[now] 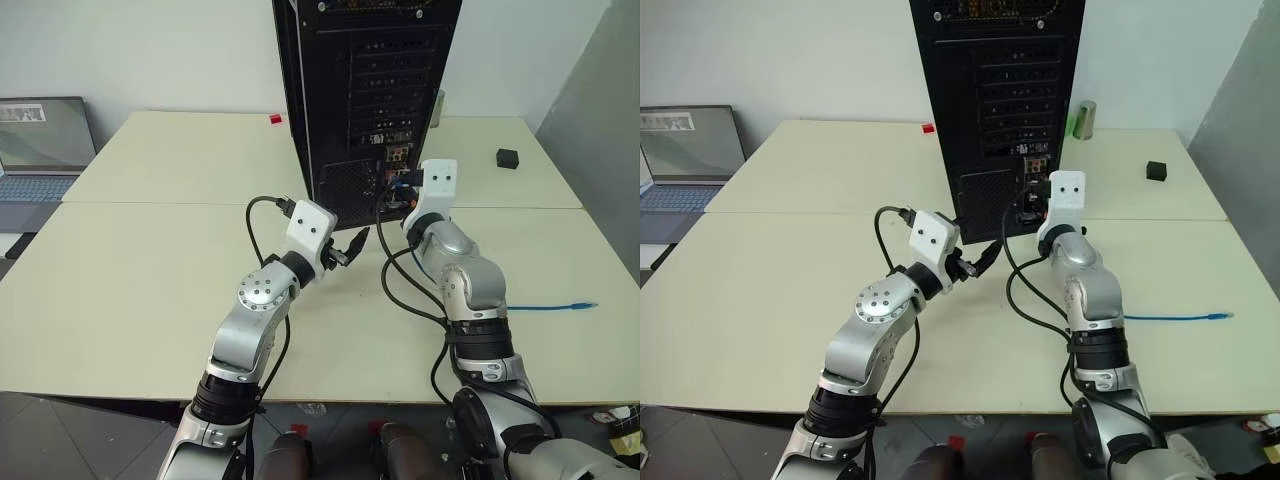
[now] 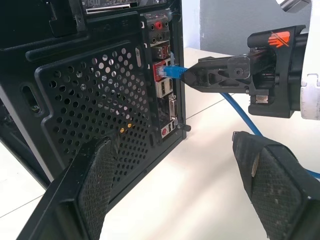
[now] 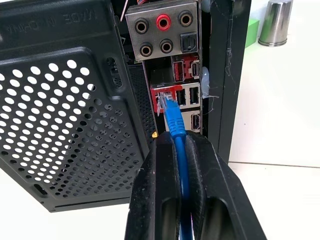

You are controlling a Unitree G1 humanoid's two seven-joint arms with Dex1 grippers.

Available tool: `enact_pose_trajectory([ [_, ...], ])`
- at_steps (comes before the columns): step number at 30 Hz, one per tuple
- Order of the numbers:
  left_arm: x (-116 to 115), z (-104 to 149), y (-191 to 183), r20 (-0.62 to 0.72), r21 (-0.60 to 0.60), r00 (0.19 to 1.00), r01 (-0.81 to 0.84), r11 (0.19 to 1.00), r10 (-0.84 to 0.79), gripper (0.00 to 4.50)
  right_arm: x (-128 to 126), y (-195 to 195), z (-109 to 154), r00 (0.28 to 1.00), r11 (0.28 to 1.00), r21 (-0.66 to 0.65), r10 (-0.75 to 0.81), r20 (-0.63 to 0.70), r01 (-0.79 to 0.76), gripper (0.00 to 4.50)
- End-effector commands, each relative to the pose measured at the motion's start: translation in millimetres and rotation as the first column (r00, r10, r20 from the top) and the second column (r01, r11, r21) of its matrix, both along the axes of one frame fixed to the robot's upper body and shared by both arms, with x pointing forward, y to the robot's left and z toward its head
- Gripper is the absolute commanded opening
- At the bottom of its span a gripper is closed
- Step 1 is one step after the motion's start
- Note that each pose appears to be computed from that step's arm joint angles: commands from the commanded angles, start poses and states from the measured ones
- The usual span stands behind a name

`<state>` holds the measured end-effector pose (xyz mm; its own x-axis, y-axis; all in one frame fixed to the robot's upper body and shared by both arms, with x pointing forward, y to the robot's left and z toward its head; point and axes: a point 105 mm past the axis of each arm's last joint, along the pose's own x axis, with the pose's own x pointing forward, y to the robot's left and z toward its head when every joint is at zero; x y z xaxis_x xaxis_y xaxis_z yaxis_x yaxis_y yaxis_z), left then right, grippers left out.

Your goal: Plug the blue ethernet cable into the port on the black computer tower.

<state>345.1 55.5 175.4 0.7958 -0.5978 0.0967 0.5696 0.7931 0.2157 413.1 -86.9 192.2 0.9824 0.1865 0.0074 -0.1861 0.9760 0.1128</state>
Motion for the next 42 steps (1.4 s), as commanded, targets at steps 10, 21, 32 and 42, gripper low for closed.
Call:
enact_pose_trajectory([
  [10,-3.9,22.0,-6.9,0.064,-0.026,0.998,0.027,0.999,-0.025,3.83,1.5,16.4,35.1,0.994,0.998,0.040,0.042,0.097,-0.046,0.00],
  [21,-3.6,22.4,-7.4,0.063,-0.030,0.998,0.029,0.999,-0.027,3.83,9.0,19.9,33.3,0.994,0.999,0.028,0.042,0.098,-0.045,0.00],
  [32,-2.9,21.0,-5.3,0.057,-0.027,0.998,0.020,0.999,-0.019,3.86,7.1,10.6,21.8,0.995,0.999,-0.005,0.051,0.089,-0.051,1.23],
  [42,-0.1,20.9,-1.4,0.049,-0.019,0.999,0.011,1.000,-0.010,3.86,1.1,-3.0,16.9,0.994,0.997,-0.044,0.066,0.090,-0.062,3.20],
])
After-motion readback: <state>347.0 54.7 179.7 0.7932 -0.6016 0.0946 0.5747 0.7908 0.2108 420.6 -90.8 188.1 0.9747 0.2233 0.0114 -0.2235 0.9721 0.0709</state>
